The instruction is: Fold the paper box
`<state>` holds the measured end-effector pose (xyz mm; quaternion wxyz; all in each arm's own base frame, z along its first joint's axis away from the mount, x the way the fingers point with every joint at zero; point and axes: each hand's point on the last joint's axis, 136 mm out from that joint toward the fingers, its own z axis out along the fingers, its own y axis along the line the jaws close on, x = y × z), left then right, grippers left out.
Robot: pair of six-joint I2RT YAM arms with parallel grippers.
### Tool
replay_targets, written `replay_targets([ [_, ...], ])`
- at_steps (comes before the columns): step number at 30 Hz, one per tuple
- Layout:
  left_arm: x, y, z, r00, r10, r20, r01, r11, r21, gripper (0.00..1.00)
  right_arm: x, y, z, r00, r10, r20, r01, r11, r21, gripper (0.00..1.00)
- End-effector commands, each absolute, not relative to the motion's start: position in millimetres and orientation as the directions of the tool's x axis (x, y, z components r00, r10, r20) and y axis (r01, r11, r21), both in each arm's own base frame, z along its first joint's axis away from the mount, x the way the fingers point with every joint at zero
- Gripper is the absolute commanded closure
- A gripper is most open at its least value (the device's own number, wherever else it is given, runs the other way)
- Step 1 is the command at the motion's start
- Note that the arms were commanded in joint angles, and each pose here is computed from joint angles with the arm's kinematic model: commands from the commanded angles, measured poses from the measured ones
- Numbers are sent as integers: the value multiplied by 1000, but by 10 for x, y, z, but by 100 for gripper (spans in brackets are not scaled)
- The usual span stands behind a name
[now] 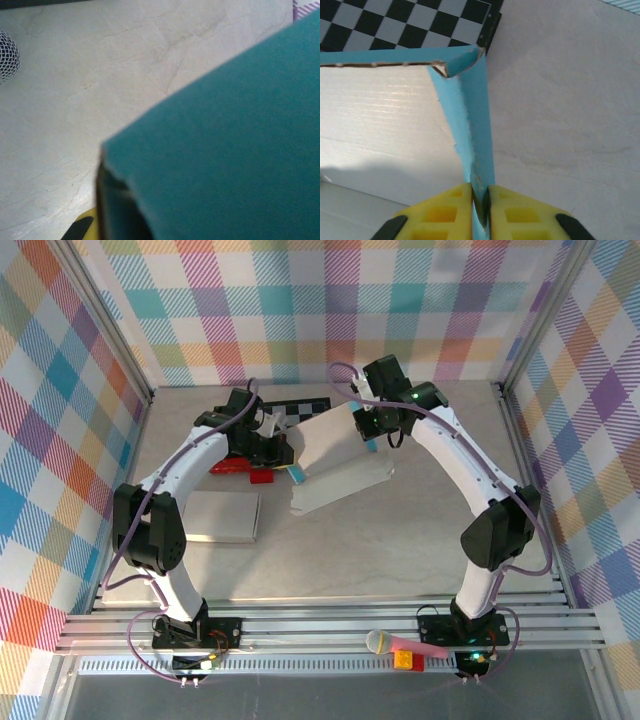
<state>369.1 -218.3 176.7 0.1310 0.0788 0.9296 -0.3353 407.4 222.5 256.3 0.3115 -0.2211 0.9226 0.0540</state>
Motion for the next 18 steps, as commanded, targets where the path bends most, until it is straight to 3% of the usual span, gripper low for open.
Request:
replay_targets([
  [1, 3642, -2304, 2034, -928, 101, -360, 313, 736, -600, 100, 4145, 2095, 2590, -713, -367, -597, -364, 922, -133, 90],
  [4, 3642, -2337, 2046, -928, 96, -359, 308, 739, -599, 100, 4179, 1938, 2625, -722, -339, -603, -254, 941, -225, 100],
  [7, 3632, -2370, 2052, -928, 98, -360, 310, 738, -599, 100, 4160, 1948, 2635, -720, -331, -610, -243, 944, -225, 100],
  [15, 3613, -2413, 2032, -927, 104, -361, 314, 740, -594, 100, 4176, 2067, 2598, -719, -383, -580, -320, 923, -214, 79],
  [18, 3610, -2427, 2026, -927, 107, -360, 316, 740, -593, 100, 4200, 2068, 2559, -731, -387, -562, -321, 922, -217, 78],
])
